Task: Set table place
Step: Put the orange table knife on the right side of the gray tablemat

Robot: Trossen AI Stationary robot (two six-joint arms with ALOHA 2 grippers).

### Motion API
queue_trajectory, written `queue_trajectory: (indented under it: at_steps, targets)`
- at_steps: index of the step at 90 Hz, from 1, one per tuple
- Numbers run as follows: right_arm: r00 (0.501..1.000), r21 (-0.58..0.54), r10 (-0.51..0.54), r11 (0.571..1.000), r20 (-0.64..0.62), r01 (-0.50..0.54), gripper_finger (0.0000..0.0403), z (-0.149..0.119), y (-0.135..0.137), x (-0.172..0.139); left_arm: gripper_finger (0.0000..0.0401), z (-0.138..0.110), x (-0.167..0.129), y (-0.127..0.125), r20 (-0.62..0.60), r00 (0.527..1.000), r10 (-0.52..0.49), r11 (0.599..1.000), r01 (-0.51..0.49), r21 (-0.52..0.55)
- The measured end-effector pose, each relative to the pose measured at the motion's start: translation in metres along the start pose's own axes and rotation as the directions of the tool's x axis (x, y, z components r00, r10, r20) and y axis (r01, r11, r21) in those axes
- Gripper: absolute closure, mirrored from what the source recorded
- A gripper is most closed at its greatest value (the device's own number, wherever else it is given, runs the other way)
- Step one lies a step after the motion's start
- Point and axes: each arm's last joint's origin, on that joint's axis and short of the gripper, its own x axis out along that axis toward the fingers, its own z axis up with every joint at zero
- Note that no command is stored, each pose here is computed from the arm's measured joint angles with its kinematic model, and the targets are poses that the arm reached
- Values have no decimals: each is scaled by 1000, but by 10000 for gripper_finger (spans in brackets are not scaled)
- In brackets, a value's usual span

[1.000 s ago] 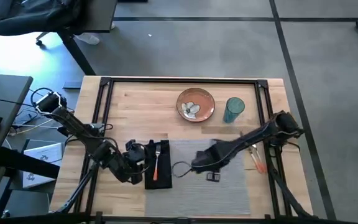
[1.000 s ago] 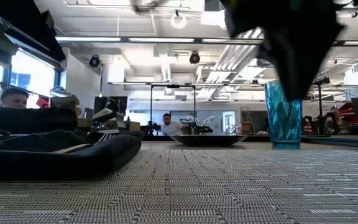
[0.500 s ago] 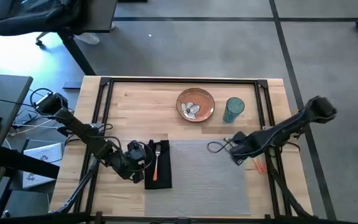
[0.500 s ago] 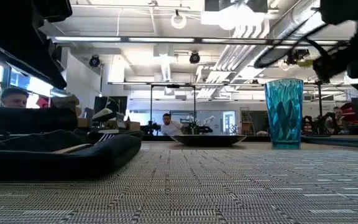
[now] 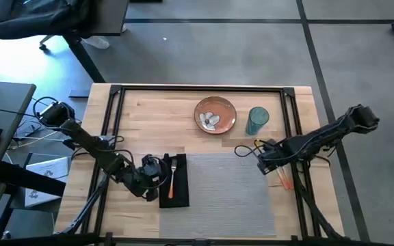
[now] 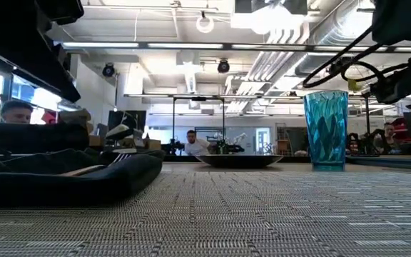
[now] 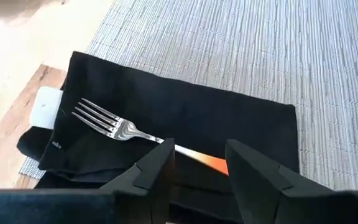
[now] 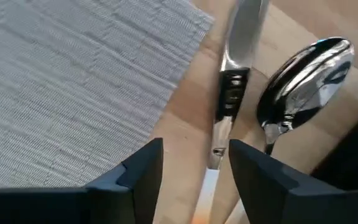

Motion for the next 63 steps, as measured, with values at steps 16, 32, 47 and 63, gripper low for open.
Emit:
queue_trajectory:
  at_steps: [16, 32, 47, 63]
  targets:
    - [998, -4, -53, 999, -43, 53, 263, 5, 3, 8, 272, 0, 0, 0, -1, 1000, -2, 1000, 2, 0]
    - [990, -29, -109, 994, -85, 107, 270, 8, 7, 19, 272, 0, 0, 0, -6, 1000, -8, 1000, 8, 1]
    - [981, -18, -167, 986, -96, 166, 270, 13, 9, 28, 272, 0, 0, -1, -5, 1000, -11, 1000, 11, 9]
    - [974, -25, -198, 980, -110, 197, 270, 17, 12, 35, 272, 0, 0, -1, -7, 1000, -14, 1000, 14, 10]
